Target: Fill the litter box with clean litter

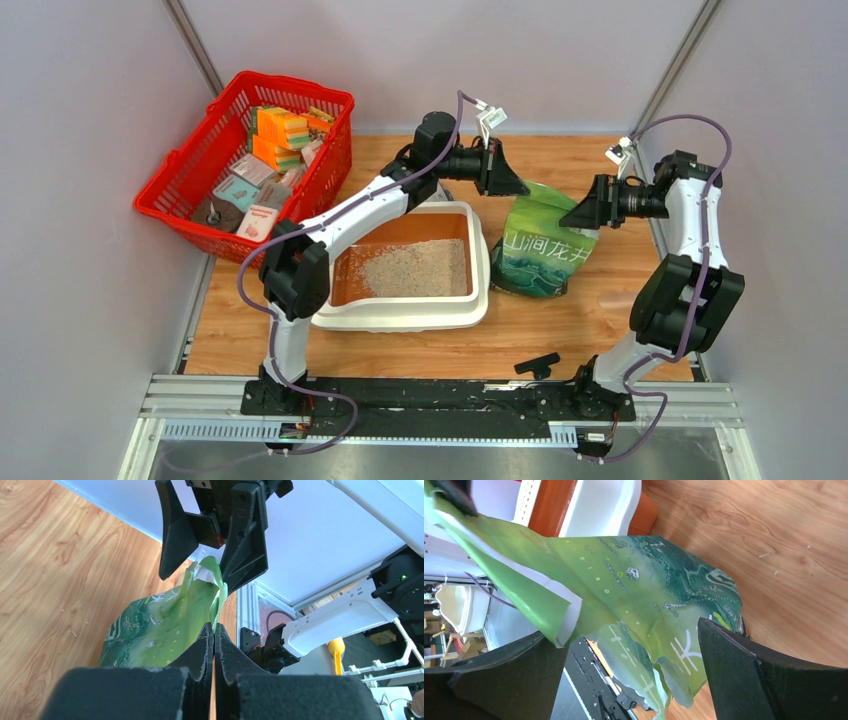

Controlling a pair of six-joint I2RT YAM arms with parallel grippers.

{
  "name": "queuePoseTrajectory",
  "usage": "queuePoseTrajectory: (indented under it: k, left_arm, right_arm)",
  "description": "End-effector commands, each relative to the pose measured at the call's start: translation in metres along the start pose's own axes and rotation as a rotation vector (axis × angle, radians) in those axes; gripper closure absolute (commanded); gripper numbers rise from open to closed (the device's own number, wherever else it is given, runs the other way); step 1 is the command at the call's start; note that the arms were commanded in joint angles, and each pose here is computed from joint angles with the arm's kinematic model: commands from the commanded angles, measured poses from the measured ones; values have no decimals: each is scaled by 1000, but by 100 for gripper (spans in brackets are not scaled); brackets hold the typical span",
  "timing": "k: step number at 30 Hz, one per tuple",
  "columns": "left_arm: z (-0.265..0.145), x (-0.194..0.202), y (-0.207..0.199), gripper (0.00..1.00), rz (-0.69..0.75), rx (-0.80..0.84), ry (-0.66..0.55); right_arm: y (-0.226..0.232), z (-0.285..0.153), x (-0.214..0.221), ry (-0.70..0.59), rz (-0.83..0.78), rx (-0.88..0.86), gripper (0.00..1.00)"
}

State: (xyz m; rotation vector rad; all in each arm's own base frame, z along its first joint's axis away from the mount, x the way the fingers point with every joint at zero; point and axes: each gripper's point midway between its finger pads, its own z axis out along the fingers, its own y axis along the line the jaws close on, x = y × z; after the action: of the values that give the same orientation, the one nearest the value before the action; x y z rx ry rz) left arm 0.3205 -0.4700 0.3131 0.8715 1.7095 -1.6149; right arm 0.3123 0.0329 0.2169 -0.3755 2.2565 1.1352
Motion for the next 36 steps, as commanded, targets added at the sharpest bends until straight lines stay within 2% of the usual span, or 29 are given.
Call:
queuePoseTrajectory:
  k: [1, 4, 8, 10, 11, 13, 14, 16, 17, 19, 24, 28, 32, 36]
  left_arm:
    - [-19, -39, -39, 100, 150, 74, -68]
    - [-20, -39, -38, 100, 167, 67, -66]
    - [-22, -42, -31, 100, 179, 43, -67]
    - [-22, -43, -26, 100, 188, 36, -65]
    - [-23, -47, -26, 100, 198, 33, -72]
    - [-24, -52, -23, 100, 217, 23, -77]
    - [-24, -55, -21, 100, 226, 16, -82]
    - [-24, -61, -15, 100, 257, -3, -92]
    - [-25, -66, -10, 100, 282, -25, -107]
    - [-23, -80, -6, 100, 324, -45, -136]
    - [-19, -108, -1, 100, 451, -76, -186]
    - [-25, -124, -7, 100, 554, -95, -210]
    - [-34, -129, 8, 100, 551, -147, -224]
    - [-37, -118, 21, 100, 504, -169, -206]
  right_arm:
    - [39, -3, -2, -29, -1, -134, 0]
    - [56, 4, -3, -19, -26, -213, 2]
    - [75, 14, 5, 39, -90, -268, 11]
    - [83, 19, 10, 65, -151, -267, 24]
    - [84, 20, 10, 67, -161, -259, 38]
    - [80, 20, -1, 38, -227, -208, 50]
    - [80, 19, -6, 30, -197, -181, 61]
    - [74, 15, -26, -18, -308, -102, 75]
    - [73, 13, -33, -31, -305, -76, 90]
    - [71, 8, -54, -75, -393, -26, 100]
    - [79, -2, -97, -171, -461, 22, 100]
    - [83, -1, -113, -196, -506, 43, 100]
    - [70, 8, -116, -185, -504, 70, 100]
    - [53, 21, -112, -155, -476, 87, 100]
